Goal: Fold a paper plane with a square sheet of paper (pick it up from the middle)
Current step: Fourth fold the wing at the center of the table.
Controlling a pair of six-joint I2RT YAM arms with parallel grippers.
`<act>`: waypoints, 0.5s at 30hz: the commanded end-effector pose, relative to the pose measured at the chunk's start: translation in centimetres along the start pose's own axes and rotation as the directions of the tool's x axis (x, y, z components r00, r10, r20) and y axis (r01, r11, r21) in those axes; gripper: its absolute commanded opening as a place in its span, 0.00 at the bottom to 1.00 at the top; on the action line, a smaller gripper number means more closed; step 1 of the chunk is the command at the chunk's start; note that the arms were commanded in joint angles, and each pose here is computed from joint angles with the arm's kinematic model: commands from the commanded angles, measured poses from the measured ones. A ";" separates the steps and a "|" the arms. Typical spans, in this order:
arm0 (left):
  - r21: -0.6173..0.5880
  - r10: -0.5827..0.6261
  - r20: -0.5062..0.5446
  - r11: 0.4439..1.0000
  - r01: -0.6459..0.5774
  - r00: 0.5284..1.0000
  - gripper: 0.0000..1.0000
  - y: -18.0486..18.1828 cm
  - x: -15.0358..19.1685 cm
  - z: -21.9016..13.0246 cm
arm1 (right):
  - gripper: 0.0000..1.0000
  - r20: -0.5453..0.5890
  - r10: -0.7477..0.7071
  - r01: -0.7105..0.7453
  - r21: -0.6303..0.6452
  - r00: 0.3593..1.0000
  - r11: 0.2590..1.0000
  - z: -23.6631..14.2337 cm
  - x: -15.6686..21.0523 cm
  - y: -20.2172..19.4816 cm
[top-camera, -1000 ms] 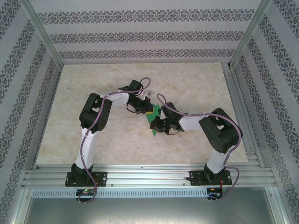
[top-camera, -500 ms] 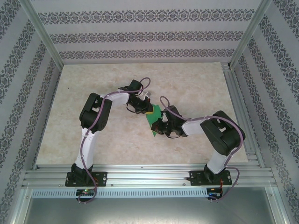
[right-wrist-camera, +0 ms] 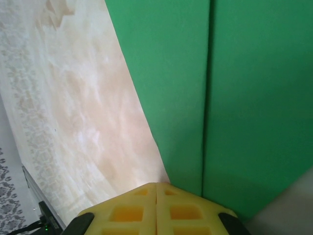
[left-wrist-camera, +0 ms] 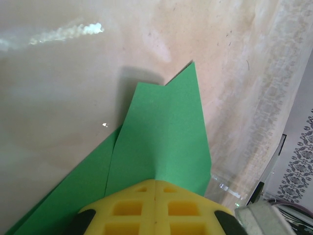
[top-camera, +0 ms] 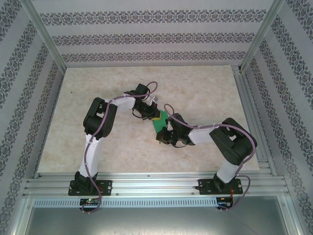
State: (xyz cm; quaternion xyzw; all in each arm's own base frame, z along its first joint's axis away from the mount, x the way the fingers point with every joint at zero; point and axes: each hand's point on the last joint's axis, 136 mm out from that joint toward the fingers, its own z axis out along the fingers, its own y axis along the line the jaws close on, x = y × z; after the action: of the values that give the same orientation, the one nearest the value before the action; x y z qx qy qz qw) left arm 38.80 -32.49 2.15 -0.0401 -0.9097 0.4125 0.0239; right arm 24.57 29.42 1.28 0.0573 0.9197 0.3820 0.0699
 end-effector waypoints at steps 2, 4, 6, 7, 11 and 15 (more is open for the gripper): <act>-0.110 -0.040 -0.020 0.993 0.037 0.999 0.00 3.6 0.7 1.3 | 0.07 -0.081 0.040 -0.026 0.166 0.996 0.986 -0.2 2.7 -3.5; -0.111 -0.041 -0.020 0.993 0.038 0.999 0.00 3.6 0.7 1.2 | 0.07 -0.084 0.043 -0.026 0.198 0.996 0.980 -0.1 3.2 -4.0; -0.112 -0.041 -0.020 0.993 0.038 0.999 0.00 3.7 0.7 1.3 | 0.07 -0.097 0.045 -0.025 0.203 0.994 0.979 0.1 3.7 -4.1; -0.112 -0.041 -0.019 0.993 0.039 0.999 0.00 3.7 0.7 1.3 | 0.07 -0.101 0.052 -0.030 0.216 0.994 0.976 0.1 3.8 -4.3; -0.110 -0.036 -0.018 0.993 0.034 0.999 0.00 3.5 0.6 1.2 | 0.06 -0.132 0.059 -0.027 0.229 0.990 0.973 0.5 4.6 -4.5; -0.110 -0.037 -0.016 0.993 0.035 0.999 0.00 3.5 0.5 1.2 | 0.04 -0.153 0.056 -0.013 0.269 0.987 0.963 0.1 5.4 -4.9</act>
State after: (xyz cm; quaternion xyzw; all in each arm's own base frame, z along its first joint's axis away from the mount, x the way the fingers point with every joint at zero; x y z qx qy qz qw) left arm 38.79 -32.49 2.15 -0.0402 -0.9098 0.4125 0.0240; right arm 24.12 29.41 1.07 0.0572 0.9359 0.3413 0.0662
